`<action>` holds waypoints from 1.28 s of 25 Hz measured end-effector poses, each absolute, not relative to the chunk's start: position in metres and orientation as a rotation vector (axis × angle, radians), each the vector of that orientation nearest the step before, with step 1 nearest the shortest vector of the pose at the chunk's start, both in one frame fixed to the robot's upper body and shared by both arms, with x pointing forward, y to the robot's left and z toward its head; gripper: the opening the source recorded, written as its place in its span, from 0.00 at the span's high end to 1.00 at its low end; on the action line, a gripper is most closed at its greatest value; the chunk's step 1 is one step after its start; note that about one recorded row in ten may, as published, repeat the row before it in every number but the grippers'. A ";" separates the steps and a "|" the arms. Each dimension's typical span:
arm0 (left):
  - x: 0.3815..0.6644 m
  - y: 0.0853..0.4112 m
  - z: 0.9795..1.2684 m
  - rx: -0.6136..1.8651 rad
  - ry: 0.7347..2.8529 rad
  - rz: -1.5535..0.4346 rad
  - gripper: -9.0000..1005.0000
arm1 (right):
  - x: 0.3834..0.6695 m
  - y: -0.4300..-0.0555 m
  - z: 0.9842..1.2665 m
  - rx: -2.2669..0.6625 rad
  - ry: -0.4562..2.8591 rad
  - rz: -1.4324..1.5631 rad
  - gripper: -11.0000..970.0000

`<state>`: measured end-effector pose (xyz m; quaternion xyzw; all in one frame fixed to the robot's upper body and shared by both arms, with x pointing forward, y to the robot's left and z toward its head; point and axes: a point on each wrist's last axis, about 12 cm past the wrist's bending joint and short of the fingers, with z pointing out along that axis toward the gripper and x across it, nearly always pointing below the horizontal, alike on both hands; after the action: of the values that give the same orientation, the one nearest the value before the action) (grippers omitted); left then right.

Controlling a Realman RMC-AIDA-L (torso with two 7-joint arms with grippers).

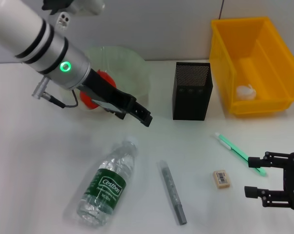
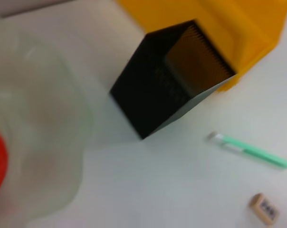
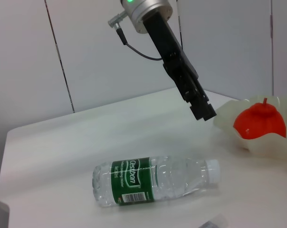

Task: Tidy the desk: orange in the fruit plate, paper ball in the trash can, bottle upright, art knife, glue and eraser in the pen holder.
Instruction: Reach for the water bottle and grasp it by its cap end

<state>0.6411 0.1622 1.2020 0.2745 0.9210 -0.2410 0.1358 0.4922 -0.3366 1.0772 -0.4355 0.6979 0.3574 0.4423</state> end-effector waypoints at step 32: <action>0.643 0.152 1.141 0.618 2.816 -0.553 0.21 | 0.493 -0.340 1.077 -1.079 1.726 0.854 0.25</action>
<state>0.6427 0.1524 1.1407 0.2095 0.9542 -0.1873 0.1029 0.4927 -0.3397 1.0768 -0.4365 0.6981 0.3454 0.4503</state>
